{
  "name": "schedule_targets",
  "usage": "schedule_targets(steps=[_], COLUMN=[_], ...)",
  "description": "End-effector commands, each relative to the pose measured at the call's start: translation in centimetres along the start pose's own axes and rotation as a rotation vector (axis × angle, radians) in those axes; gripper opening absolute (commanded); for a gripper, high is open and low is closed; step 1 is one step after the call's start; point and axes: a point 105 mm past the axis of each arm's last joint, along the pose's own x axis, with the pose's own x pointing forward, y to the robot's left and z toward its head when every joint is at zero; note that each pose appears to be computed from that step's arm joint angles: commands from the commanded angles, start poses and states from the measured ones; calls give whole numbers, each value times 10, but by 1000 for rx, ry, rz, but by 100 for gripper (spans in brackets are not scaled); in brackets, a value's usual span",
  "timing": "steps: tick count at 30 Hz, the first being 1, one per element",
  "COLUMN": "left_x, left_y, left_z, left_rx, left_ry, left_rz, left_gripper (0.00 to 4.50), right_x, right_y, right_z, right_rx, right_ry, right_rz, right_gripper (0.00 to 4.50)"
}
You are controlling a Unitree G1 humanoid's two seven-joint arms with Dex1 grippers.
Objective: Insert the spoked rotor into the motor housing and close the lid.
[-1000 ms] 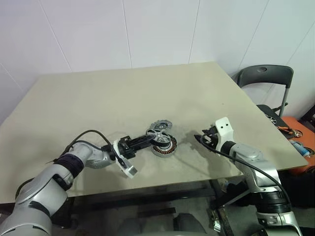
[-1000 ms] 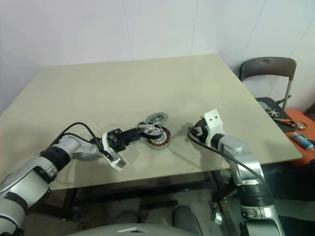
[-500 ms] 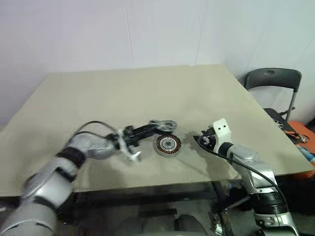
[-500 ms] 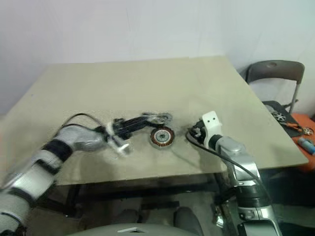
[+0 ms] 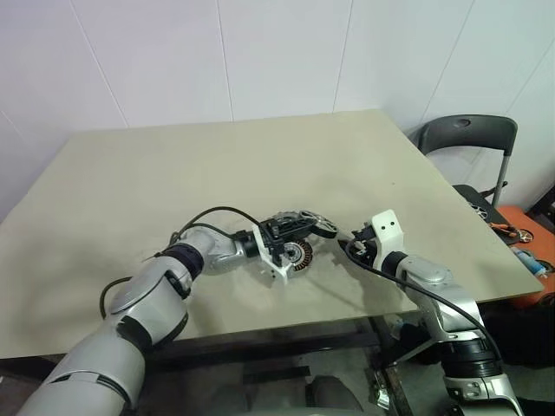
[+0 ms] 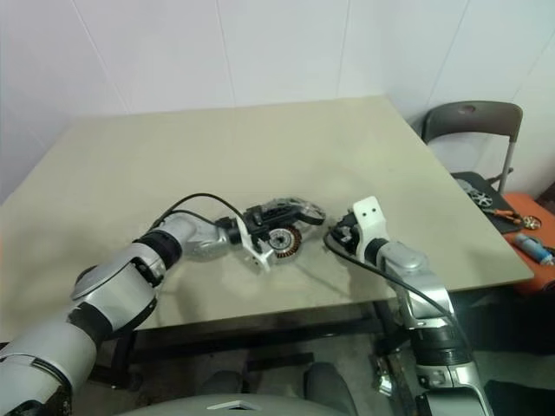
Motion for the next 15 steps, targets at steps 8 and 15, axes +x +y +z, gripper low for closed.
schedule_targets(steps=[8, 15], left_x=[-25, -24], left_y=[35, 28], left_z=[-9, 11], left_rx=[21, -43], left_ry=[-41, -94], left_rz=[73, 87], left_gripper=[19, 19], right_x=[6, 9], right_y=[-2, 1], right_z=[17, 17], right_rx=[-33, -41], right_ry=[-59, -59], right_rz=[-8, -3], right_gripper=[225, 225])
